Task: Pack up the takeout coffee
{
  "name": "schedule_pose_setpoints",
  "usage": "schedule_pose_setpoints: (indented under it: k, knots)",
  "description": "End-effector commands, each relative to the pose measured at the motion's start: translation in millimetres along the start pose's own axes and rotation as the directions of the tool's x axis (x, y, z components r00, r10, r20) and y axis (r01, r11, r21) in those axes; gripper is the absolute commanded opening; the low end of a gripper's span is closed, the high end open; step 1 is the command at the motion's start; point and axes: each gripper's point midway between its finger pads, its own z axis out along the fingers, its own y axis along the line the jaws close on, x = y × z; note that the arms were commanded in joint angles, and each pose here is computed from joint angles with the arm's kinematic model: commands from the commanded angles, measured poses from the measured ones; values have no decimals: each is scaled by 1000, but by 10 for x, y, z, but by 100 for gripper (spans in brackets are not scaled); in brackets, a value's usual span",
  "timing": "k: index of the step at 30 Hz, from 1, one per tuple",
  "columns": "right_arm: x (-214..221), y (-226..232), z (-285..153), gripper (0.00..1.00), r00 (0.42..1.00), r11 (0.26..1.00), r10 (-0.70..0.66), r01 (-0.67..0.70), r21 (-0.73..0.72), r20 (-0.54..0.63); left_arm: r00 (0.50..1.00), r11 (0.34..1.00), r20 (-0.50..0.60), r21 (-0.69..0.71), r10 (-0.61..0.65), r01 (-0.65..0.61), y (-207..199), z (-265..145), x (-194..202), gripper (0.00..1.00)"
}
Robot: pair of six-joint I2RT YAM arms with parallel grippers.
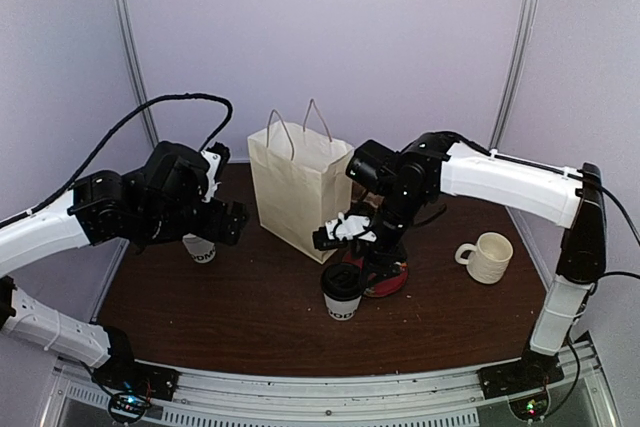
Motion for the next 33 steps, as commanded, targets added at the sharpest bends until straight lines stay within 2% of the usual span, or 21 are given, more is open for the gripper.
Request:
schedule_pose_setpoints:
  k: [1, 11, 24, 25, 26, 27, 33]
  knots:
    - [-74, -141, 170, 74, 996, 996, -76, 78, 42, -42, 1000, 997, 22, 82, -14, 12, -157, 15, -65, 98]
    - [-73, -126, 359, 76, 993, 996, -85, 86, 7, -79, 1000, 992, -22, 123, -21, 24, -304, 128, 3, 97]
    - [-247, -129, 138, 78, 994, 994, -101, 102, 30, -35, 1000, 989, -19, 148, -6, 8, -341, 112, -1, 97]
    - [-235, -137, 141, 80, 994, 994, -100, 101, 33, -42, 1000, 989, -19, 147, -4, 6, -338, 116, -1, 97]
    - [-222, -148, 169, 96, 994, 994, -99, 100, 32, -49, 1000, 989, -20, 149, -2, 4, -343, 113, 2, 97]
    - [-210, -156, 196, 99, 994, 995, -96, 98, 30, -56, 1000, 989, -21, 150, 0, 4, -347, 117, 4, 97]
    - [-147, -133, 349, 99, 993, 997, -80, 78, -23, -84, 1000, 989, -24, 151, -2, 5, -342, 116, 25, 96]
